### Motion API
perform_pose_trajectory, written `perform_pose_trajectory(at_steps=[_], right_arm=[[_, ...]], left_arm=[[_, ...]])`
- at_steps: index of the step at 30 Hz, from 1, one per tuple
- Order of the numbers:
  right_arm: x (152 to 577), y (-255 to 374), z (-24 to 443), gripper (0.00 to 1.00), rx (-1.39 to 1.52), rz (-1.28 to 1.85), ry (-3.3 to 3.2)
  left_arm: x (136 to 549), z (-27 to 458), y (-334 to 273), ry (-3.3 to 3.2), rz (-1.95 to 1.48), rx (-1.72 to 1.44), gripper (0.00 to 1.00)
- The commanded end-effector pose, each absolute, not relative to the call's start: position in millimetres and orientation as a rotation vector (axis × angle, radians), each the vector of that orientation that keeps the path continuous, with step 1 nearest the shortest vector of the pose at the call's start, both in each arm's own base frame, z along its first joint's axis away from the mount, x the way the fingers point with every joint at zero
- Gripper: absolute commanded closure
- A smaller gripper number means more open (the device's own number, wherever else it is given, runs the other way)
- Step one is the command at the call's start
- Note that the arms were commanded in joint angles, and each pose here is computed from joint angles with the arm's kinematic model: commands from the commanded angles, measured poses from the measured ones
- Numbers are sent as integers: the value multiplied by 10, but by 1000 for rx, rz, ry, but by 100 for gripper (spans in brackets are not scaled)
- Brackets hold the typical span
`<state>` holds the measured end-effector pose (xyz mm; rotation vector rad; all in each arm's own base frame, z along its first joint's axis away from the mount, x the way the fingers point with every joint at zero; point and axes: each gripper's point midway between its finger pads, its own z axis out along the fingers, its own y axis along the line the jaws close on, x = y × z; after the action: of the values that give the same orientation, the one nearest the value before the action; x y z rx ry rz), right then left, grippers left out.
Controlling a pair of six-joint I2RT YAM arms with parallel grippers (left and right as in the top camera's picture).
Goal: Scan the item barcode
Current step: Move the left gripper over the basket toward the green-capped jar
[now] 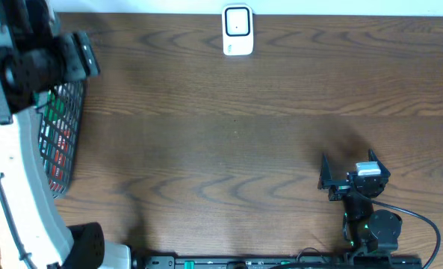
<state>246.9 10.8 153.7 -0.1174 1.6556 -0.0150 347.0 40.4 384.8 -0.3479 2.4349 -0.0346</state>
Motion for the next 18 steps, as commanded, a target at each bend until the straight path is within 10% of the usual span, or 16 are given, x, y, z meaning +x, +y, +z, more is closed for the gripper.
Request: perform_pose_trajectory(at_steps=[1,7,10,18], right_arm=[[2468,106,1527,1,-105,-6,1659],[2468,106,1527,1,-105,-6,1660],[2468,106,1527,1,-105,-5,1660],[2468,106,1527,1,-105,-6,1660]], left_arm=[[3537,3979,416,2382,-29,-310,16],[3542,4135,615,2304,51,-350,22],[3494,4226,859,2249,164,-445,88],[3177,4227,1554,2101,275,-930,93]])
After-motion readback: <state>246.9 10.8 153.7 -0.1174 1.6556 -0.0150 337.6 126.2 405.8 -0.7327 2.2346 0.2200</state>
